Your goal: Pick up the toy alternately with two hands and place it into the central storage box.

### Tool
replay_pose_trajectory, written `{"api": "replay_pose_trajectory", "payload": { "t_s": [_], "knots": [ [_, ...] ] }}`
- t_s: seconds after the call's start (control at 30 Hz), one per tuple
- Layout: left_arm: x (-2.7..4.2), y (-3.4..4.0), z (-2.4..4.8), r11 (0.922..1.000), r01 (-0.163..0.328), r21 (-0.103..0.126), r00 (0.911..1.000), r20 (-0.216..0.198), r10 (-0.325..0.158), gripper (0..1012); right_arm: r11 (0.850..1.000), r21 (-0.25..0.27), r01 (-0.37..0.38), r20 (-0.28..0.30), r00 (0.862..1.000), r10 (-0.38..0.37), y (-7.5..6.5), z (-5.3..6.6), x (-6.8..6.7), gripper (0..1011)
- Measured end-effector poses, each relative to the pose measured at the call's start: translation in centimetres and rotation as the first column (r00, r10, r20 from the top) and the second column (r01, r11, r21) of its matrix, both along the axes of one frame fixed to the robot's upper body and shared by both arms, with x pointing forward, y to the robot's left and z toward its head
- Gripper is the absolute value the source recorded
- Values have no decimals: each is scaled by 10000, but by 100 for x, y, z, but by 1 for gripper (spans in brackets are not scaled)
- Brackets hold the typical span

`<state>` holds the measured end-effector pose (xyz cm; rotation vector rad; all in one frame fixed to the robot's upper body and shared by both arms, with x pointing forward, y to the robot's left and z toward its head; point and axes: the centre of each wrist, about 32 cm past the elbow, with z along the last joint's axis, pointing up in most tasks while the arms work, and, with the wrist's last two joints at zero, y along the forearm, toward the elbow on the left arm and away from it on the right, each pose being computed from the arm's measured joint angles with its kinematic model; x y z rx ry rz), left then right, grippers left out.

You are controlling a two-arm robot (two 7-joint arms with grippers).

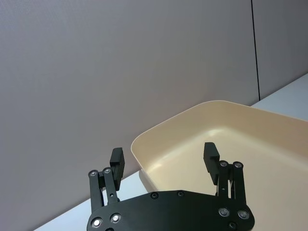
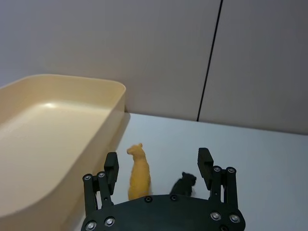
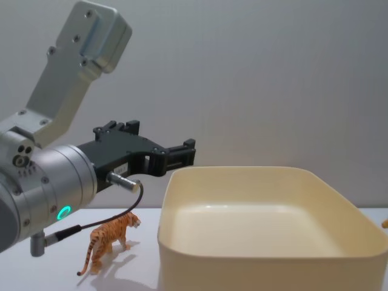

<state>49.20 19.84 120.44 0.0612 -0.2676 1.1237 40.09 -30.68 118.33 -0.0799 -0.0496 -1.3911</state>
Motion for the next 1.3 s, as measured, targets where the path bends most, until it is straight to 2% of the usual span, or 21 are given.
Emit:
{"api": "replay_pose_trajectory", "payload": {
  "t_s": [0.43,0.67,1.0,1.3],
  "knots": [
    [0,0,0,10000,0,0,10000,0,0,1001,9983,-283,514,-1077,9927,-542,-181,-241,-48,1001],
    [0,0,0,10000,0,0,10000,0,0,1001,9966,-399,725,-1403,9871,-774,-241,-340,-35,1001],
    [0,0,0,10000,0,1,10000,0,0,1001,9967,-481,650,-1675,9832,-722,-258,-428,21,1001],
    [0,0,0,10000,0,0,10000,0,0,1001,9982,-494,331,-1849,9819,-417,-205,-495,152,1001]
  ]
}}
